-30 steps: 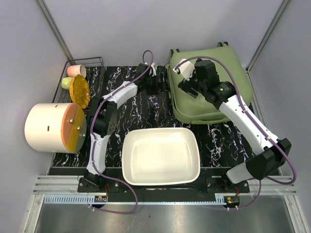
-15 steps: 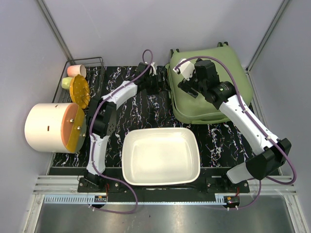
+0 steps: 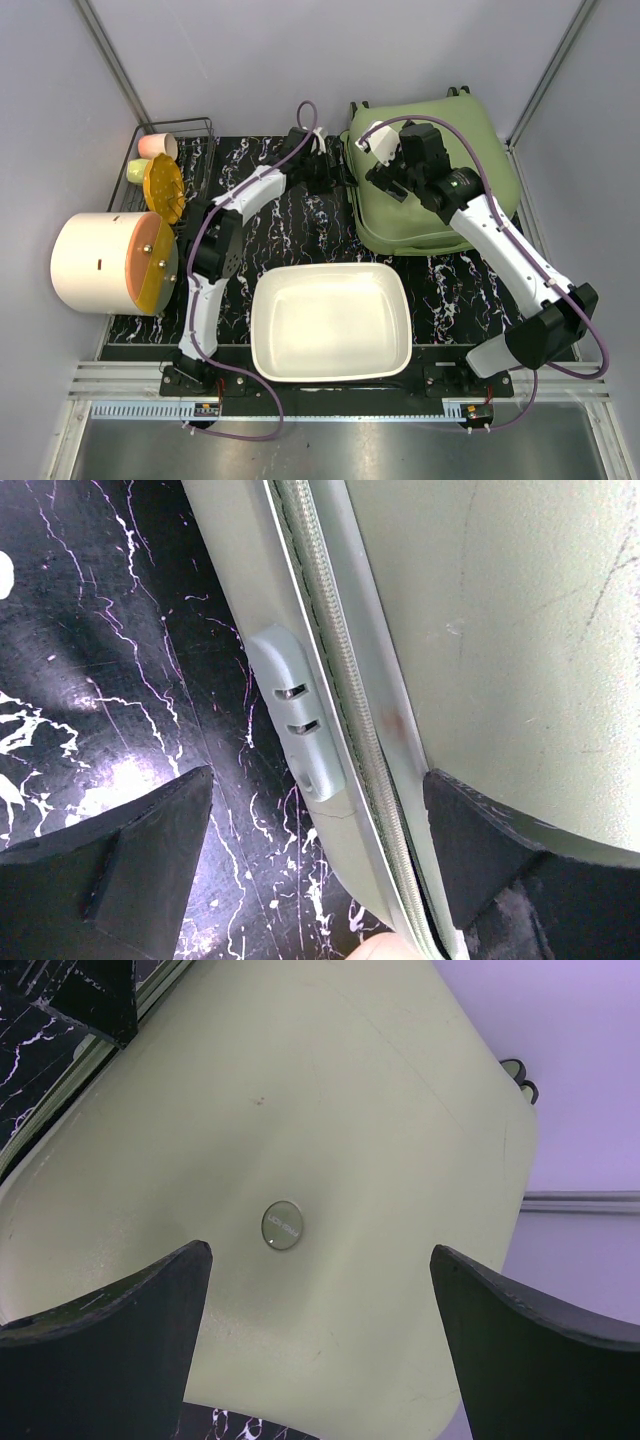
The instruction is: Open, take out, and arrange the luggage
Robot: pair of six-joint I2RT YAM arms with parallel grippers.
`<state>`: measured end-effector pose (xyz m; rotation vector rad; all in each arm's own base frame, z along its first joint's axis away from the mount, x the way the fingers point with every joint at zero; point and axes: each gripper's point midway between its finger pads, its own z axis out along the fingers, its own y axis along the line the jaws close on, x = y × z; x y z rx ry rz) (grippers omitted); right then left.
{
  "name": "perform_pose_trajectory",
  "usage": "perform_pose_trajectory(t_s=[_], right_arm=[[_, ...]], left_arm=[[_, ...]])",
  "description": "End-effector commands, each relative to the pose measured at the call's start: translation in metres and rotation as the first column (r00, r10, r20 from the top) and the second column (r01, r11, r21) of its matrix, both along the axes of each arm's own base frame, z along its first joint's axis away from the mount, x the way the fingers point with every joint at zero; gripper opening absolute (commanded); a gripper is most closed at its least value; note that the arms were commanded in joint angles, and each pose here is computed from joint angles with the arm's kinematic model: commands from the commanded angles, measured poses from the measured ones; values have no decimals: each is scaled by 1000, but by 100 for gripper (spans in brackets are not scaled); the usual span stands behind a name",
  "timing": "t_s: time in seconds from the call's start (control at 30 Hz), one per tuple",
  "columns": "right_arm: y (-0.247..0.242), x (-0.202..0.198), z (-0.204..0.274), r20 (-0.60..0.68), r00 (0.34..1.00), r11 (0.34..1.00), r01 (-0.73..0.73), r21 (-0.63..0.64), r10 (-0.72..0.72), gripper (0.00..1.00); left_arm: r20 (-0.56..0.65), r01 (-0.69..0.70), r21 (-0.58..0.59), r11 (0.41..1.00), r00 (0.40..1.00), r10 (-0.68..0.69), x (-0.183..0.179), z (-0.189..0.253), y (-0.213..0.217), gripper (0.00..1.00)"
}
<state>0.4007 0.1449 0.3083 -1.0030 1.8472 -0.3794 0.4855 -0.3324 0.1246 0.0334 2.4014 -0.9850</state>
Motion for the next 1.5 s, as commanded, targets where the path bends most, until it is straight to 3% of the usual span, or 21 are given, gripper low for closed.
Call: perform_pose_trajectory(t_s=[0.0, 0.27, 0.5, 0.8, 1.0, 1.07, 1.17, 1.27, 1.47], right_arm=[[5, 5, 11, 32, 999, 999, -1, 41, 0, 100], [6, 5, 9, 25, 1000, 999, -8, 34, 7, 100], [5, 4, 7, 23, 1000, 1000, -15, 25, 14, 100], [7, 6, 5, 15, 1000, 999, -27, 25, 27, 100], [6, 5, 5, 15, 1000, 999, -22, 28, 22, 100], [7, 4, 4, 12, 1000, 999, -27, 30, 27, 100], [8, 2, 3, 1, 1000, 999, -29, 45, 29, 100], [8, -3, 7, 2, 999, 998, -39, 55, 38, 100], [14, -10, 27, 71, 993, 990, -100, 100, 93, 100]], left_arm=[[5, 1, -28, 1000, 1000, -1, 8, -3, -11, 89], [-17, 12, 1, 1000, 1000, -12, 6, -31, -10, 88], [-10, 26, -122, 992, 1000, -27, -1, -39, 3, 85], [-57, 30, -152, 988, 998, -39, -3, -61, 3, 84], [69, 40, -9, 999, 997, -40, 2, -43, -9, 87], [85, 46, -6, 999, 995, -45, 3, -36, -22, 96], [58, 86, -139, 986, 995, -79, 2, -25, -43, 99], [131, 105, -231, 967, 988, -76, 10, 13, -56, 99], [330, 203, -221, 954, 936, -123, -4, 111, -76, 99]])
